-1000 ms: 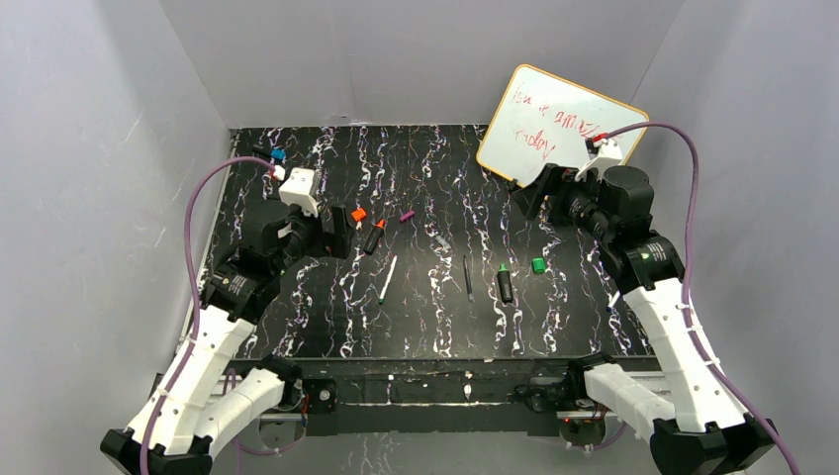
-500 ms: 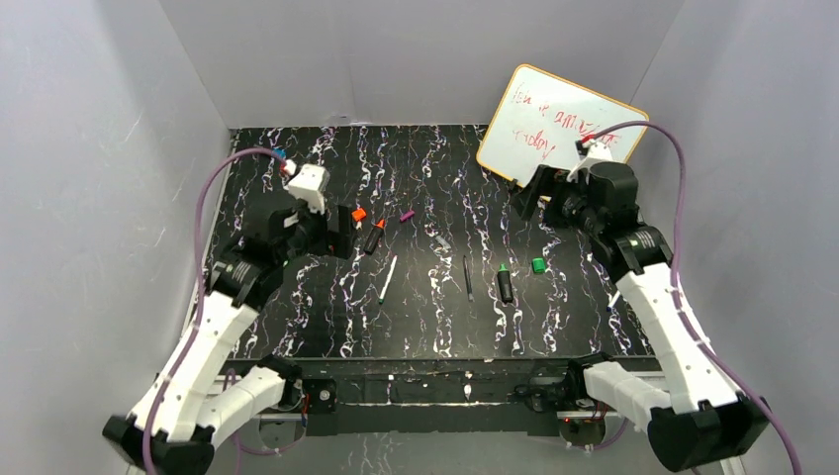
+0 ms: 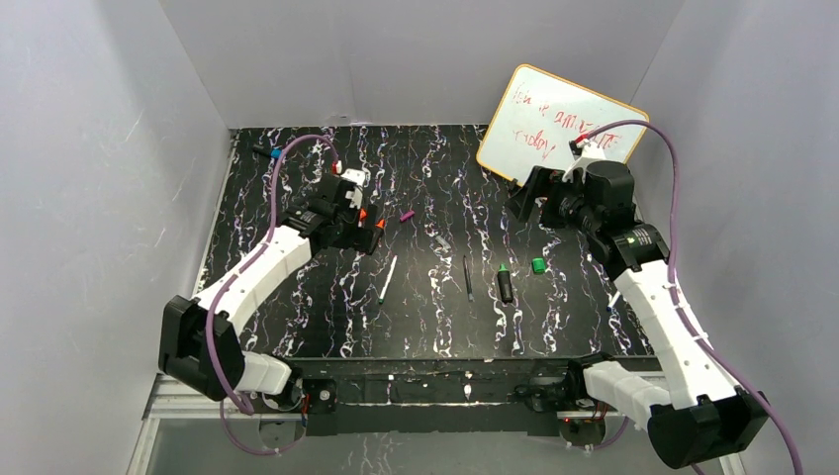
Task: Insert the pens into the pen caps
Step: Pick up the pen from the center of the board.
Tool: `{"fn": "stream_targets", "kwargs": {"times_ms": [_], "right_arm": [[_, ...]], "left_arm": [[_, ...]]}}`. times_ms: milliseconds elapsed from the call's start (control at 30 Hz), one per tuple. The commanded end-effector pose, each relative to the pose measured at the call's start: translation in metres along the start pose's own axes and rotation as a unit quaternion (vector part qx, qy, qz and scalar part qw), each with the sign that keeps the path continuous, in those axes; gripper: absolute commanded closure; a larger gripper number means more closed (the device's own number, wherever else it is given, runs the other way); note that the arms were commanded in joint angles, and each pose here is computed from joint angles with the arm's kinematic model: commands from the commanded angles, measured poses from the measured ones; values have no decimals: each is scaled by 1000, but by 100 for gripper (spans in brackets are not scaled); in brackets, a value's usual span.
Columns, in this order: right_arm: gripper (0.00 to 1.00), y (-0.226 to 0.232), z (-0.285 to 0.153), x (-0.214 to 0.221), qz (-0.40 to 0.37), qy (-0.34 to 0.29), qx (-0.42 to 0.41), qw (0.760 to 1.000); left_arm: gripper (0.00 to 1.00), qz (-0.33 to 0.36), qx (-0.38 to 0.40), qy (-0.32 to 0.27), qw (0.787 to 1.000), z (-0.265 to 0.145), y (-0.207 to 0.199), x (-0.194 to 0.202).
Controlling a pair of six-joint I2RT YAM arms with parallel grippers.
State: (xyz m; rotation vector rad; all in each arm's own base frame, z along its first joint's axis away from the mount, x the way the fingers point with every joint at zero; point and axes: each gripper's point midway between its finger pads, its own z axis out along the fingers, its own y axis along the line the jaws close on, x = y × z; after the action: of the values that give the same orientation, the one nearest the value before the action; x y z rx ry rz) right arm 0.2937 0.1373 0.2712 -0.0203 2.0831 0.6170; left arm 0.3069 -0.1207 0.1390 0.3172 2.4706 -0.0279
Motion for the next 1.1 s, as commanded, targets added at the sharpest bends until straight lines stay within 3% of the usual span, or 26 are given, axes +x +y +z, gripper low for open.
{"fn": "stream_targets", "kwargs": {"times_ms": [0, 200, 400, 533, 700, 967, 1067], "right_arm": [[1, 8, -5, -8, -12, -22, -19, 999], [1, 4, -6, -3, -15, -24, -14, 1000], [1, 20, -5, 5, -31, 6, -64, 997], [1, 44, 26, 28, -18, 86, -68, 994], [1, 108, 77, 42, -69, 121, -45, 989], [1, 135, 163, 67, -10, 188, 2, 982], [15, 144, 193, 88, 10, 218, 22, 976]], "left_arm": [[18, -17, -15, -50, 998, 11, -5, -20], [29, -18, -25, -55, 998, 48, -19, -34], [30, -4, -46, -40, 998, 69, -20, -45], [24, -19, -64, -63, 996, 45, -7, -56], [20, -85, -58, -97, 990, -10, 38, -67], [16, -181, -124, -74, 973, -62, 122, -22], [16, -261, -132, -51, 955, -56, 142, 5]]}}
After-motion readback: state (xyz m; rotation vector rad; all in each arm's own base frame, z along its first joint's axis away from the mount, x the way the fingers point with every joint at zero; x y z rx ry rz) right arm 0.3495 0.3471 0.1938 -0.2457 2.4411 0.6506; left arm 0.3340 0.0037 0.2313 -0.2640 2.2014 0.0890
